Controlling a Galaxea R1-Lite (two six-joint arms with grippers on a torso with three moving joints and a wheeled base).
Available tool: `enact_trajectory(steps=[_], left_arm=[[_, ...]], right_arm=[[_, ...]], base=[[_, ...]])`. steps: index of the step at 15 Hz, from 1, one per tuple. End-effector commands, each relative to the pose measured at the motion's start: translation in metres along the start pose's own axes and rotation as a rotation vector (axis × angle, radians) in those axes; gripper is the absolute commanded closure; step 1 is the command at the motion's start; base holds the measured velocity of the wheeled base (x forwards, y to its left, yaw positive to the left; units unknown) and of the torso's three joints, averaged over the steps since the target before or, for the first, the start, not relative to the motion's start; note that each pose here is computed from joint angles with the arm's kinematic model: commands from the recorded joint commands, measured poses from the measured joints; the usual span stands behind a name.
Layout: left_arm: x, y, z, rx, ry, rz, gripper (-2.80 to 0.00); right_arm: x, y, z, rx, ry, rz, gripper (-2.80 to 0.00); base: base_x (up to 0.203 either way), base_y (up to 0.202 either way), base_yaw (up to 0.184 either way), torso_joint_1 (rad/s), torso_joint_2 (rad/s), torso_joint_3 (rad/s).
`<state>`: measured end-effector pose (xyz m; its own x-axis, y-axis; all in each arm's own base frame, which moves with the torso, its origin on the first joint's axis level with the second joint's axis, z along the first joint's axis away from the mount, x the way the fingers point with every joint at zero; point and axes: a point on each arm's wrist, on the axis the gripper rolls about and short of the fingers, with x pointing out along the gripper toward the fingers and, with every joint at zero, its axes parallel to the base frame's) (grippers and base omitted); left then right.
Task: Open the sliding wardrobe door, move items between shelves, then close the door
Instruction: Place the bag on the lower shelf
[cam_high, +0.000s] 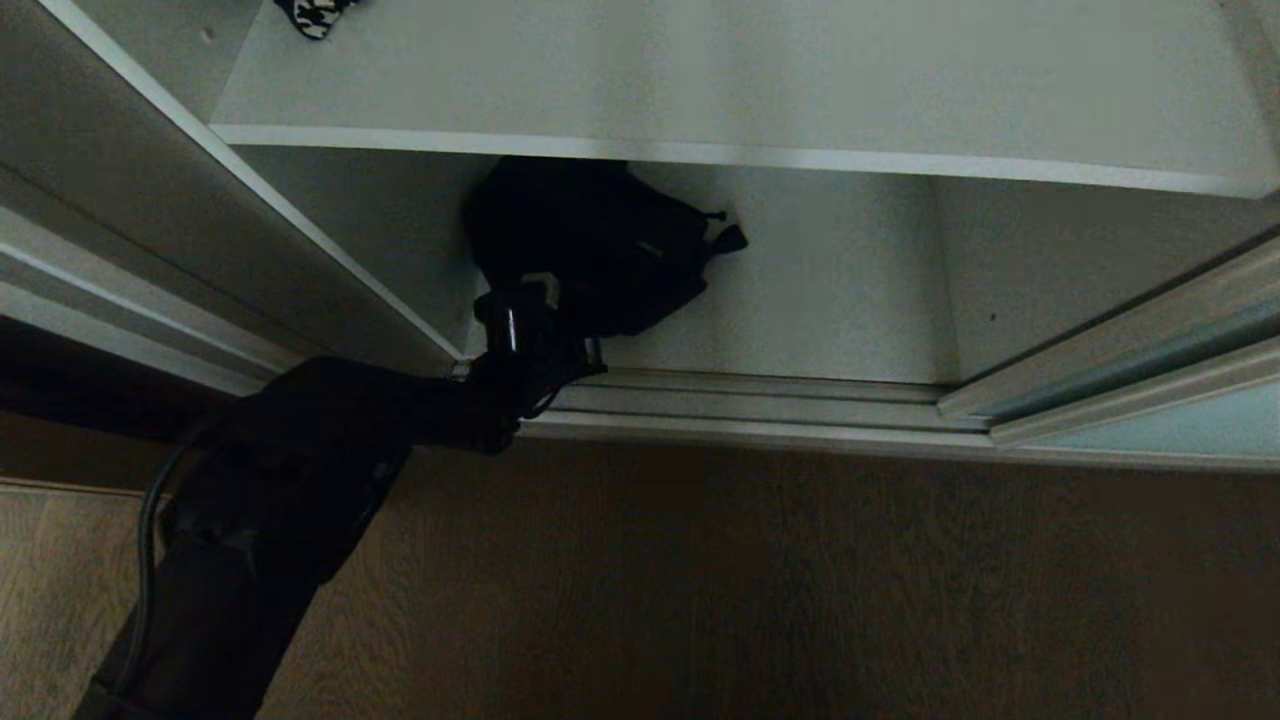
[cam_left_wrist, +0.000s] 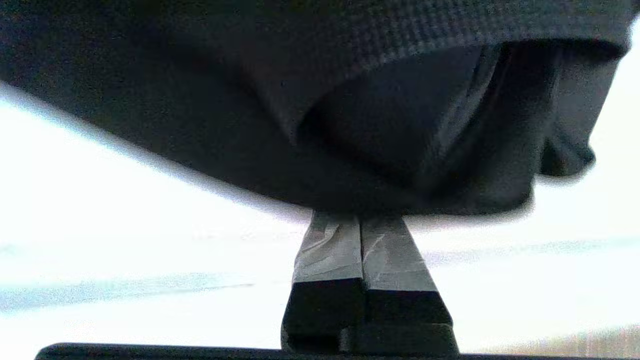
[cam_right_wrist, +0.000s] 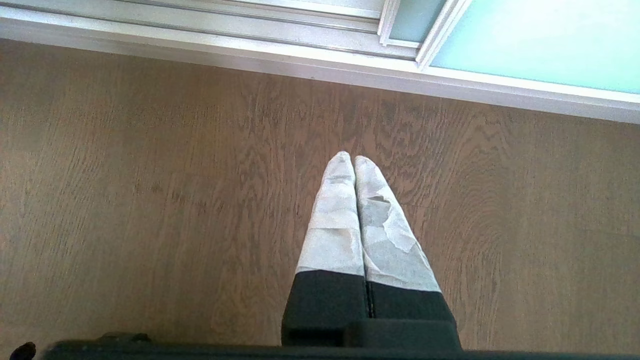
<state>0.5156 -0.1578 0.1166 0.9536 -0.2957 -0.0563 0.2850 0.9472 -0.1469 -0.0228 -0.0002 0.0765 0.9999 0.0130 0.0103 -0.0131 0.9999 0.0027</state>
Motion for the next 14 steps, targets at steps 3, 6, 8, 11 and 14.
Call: enact_trajectory(steps=[3, 6, 8, 11, 14], left_arm=[[-0.036, -0.004, 0.009, -0.040, 0.425, 0.021, 0.00], [-0.081, -0.010, 0.025, -0.094, 0.681, -0.086, 0.00], [-0.114, -0.012, 0.040, -0.104, 0.724, -0.100, 0.00], [-0.180, -0.021, 0.094, -0.086, 0.648, -0.116, 0.00], [-0.258, -0.020, 0.117, -0.066, 0.600, -0.045, 0.00]], right_arm=[[0.000, 0.000, 0.000, 0.000, -0.004, 0.001, 0.00], [0.000, 0.000, 0.000, -0.001, -0.003, 0.001, 0.00], [0.000, 0.000, 0.000, 0.000, -0.004, 0.001, 0.00], [0.000, 0.000, 0.000, 0.000, -0.004, 0.001, 0.00], [0.000, 0.000, 0.000, 0.000, -0.004, 0.001, 0.00]], base=[[0.000, 0.000, 0.000, 0.000, 0.00, 0.000], [0.000, 0.000, 0.000, 0.000, 0.00, 0.000], [0.000, 0.000, 0.000, 0.000, 0.00, 0.000], [0.000, 0.000, 0.000, 0.000, 0.00, 0.000], [0.000, 0.000, 0.000, 0.000, 0.00, 0.000]])
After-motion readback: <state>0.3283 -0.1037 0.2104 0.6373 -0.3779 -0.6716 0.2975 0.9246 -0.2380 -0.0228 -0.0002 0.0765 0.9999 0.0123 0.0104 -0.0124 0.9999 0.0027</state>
